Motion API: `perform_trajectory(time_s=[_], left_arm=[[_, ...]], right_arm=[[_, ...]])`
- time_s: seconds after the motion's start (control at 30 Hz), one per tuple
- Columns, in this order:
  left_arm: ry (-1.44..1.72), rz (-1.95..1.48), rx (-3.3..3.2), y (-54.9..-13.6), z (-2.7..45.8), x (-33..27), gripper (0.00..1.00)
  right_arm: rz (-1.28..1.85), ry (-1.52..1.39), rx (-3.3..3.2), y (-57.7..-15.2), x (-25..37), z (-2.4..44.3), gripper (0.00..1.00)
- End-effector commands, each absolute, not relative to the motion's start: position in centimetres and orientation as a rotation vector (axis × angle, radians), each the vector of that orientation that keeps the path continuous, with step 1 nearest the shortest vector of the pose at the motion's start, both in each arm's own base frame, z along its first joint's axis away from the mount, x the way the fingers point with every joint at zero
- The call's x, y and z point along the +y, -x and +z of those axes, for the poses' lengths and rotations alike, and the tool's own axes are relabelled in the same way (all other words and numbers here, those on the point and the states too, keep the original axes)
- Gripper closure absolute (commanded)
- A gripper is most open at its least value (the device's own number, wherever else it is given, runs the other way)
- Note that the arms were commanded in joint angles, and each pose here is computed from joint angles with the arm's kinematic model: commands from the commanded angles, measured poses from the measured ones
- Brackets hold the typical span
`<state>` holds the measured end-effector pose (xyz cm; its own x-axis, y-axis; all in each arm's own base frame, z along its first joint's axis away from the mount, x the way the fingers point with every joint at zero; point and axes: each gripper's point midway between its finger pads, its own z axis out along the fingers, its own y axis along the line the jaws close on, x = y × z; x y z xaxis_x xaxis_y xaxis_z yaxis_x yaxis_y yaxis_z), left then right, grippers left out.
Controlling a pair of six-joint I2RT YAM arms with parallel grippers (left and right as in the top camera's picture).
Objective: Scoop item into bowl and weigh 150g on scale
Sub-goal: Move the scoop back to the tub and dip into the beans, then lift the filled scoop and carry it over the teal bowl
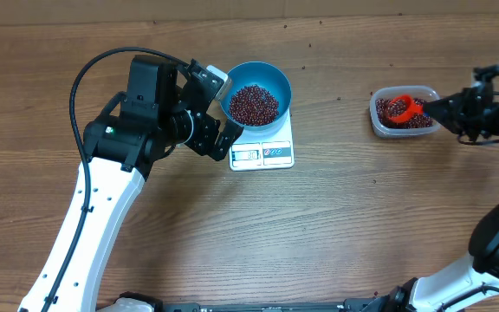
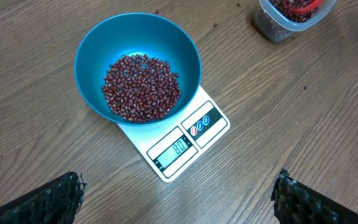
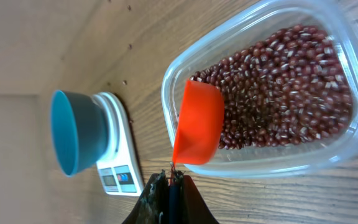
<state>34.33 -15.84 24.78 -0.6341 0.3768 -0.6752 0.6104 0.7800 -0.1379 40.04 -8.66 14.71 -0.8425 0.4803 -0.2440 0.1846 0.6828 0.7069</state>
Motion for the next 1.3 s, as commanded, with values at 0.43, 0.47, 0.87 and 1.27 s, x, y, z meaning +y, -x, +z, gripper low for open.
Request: perform_trajectory(time_s=[0.43, 0.47, 0.87, 1.27], left_arm=[[-0.708, -0.464, 2.298, -34.7, 26.0, -15.8, 0.01], [-0.708, -0.464, 2.297, -34.7, 26.0, -15.8, 0.01], [-0.708, -0.464, 2.298, -34.7, 26.0, -15.8, 0.0], [-0.708, -0.464, 2.298, -34.7, 26.0, -15.8, 0.01]], right_arm=[[1.383, -0.28, 2.188, -39.1, -5.6, 20.1, 0.96], [1.394, -0.266, 2.192, -39.2, -5.0, 20.1, 0.96], [1.506, 0.054, 2.263, -39.7, 5.1, 20.3, 0.96], [1.393, 0.25, 2.409, -40.8, 13.6, 18.6, 0.96]])
